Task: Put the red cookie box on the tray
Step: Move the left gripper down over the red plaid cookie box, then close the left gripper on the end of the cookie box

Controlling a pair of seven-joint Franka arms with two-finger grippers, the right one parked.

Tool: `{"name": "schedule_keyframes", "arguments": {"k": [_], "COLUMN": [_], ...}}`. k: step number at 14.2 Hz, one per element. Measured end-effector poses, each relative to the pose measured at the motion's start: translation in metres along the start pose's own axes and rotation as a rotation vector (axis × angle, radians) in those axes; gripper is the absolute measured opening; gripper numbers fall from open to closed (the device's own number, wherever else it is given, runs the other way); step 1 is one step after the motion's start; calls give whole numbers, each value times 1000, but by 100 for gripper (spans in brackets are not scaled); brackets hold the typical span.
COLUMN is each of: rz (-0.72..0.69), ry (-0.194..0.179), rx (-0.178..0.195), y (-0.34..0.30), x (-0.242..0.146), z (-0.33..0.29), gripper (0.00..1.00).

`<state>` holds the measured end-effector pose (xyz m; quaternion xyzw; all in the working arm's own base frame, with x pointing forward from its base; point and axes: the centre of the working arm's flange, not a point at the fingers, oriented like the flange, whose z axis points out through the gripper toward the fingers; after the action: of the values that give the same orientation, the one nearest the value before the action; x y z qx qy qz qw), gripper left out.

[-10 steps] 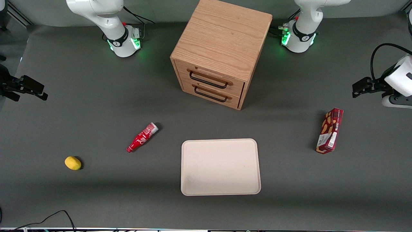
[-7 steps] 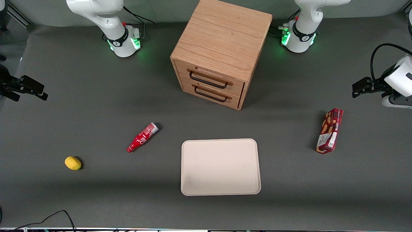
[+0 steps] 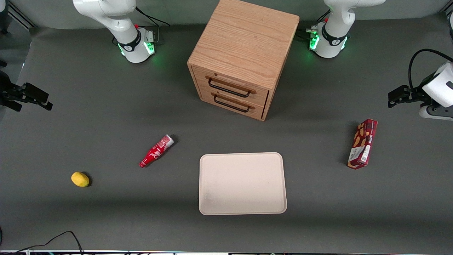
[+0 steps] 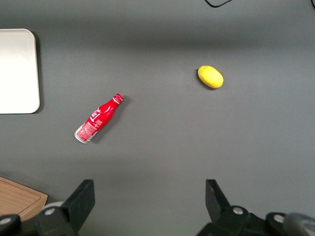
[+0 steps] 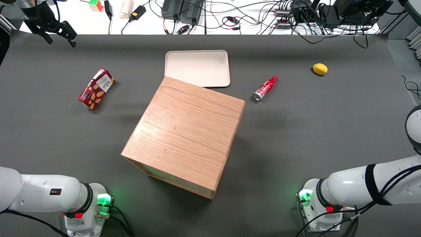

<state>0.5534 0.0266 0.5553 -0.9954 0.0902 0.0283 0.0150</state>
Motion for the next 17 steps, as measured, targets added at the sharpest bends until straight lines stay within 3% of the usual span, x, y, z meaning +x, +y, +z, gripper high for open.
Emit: {"name": "schedule_keyframes", "arguments": {"k": [3, 8, 11, 17], "rz": [53, 94, 170, 201], "ry": [-3, -7, 40, 60], "rx": [-2, -1, 13, 2], "y": [-38, -47, -39, -29], "x": [12, 47, 50, 38], "z": [34, 119, 185, 265], "gripper": [100, 100, 100, 100]}}
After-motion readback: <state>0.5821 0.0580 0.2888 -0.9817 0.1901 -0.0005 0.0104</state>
